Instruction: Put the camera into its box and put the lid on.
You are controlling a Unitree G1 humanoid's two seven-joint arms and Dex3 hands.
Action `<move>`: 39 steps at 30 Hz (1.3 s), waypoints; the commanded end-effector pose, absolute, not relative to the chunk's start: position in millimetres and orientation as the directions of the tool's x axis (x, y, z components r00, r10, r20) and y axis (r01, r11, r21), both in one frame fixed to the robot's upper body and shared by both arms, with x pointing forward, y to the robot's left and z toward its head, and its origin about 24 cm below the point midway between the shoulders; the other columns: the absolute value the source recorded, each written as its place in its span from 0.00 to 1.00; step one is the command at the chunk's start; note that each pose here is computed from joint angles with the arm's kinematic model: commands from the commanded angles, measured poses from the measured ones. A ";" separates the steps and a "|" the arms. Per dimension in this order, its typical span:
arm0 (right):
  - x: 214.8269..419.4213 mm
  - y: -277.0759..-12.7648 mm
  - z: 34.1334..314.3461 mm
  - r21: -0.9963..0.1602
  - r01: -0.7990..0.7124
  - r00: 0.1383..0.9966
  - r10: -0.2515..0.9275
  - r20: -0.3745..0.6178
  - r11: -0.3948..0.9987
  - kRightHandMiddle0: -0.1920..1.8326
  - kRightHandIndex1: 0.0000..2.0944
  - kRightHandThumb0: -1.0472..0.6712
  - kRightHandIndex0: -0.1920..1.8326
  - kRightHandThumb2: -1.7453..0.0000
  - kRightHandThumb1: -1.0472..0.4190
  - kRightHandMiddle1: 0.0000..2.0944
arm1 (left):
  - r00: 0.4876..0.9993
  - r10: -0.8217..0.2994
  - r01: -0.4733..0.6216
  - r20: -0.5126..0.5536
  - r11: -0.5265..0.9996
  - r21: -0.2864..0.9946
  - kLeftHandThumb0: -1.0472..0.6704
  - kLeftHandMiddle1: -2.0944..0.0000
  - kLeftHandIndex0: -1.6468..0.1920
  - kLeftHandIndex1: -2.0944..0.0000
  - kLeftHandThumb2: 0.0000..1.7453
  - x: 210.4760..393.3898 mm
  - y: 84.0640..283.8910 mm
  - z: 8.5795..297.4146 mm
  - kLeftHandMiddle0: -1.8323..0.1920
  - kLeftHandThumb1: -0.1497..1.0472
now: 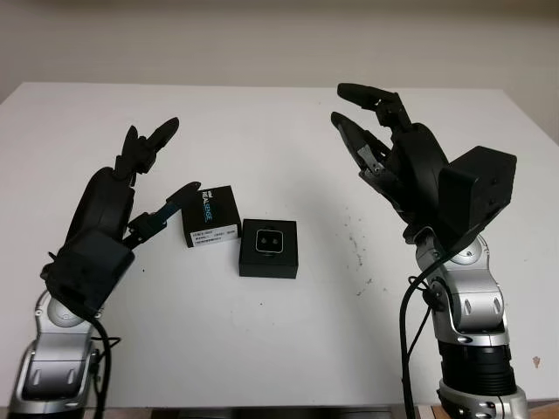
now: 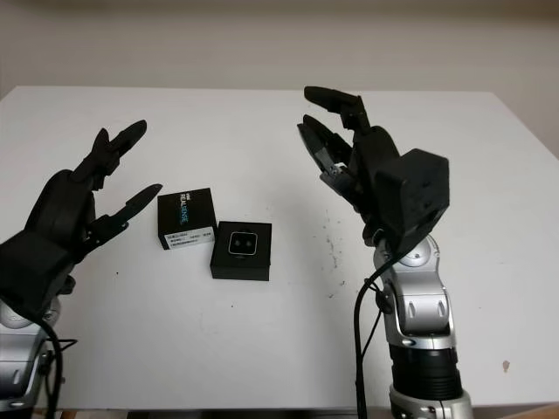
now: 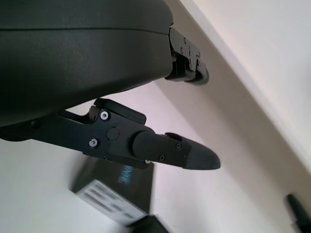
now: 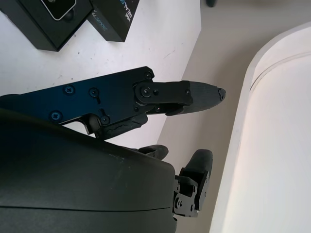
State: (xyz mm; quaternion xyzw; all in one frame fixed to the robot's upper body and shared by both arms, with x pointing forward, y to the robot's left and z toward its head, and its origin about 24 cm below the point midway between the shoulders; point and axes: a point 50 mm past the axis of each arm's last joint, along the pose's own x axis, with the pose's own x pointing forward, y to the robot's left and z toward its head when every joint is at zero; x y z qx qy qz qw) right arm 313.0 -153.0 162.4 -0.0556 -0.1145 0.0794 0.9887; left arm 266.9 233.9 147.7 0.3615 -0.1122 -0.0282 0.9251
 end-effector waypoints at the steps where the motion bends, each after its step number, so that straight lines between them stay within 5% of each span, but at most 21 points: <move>1: 316.3 -152.9 167.1 -0.116 -0.135 0.959 0.159 0.234 0.984 0.00 0.06 0.30 0.24 0.81 0.00 0.49 | 0.964 -0.197 0.004 0.178 0.681 0.732 0.17 0.99 0.83 0.96 0.03 274.2 234.1 155.6 0.83 0.95; 12: 319.4 -153.6 159.5 -0.127 -0.120 0.963 0.147 0.226 0.985 0.00 0.07 0.30 0.24 0.81 0.00 0.50 | 0.939 -0.340 0.176 -0.050 0.349 0.921 0.14 0.99 0.94 1.00 0.02 311.4 231.5 153.5 0.92 0.92; 26: 318.8 -154.7 152.6 -0.143 -0.115 0.967 0.143 0.210 0.983 0.00 0.09 0.31 0.22 0.78 0.00 0.50 | 0.915 -0.398 0.163 -0.061 0.228 0.960 0.19 0.98 0.96 0.98 0.03 349.5 220.9 135.0 0.94 0.90; 39: 318.9 -155.3 151.7 -0.131 -0.087 0.970 0.114 0.216 0.987 0.00 0.12 0.30 0.21 0.79 0.00 0.49 | 0.887 -0.426 0.275 -0.178 0.177 0.945 0.20 0.98 0.96 0.98 0.03 360.3 212.2 129.5 0.93 0.87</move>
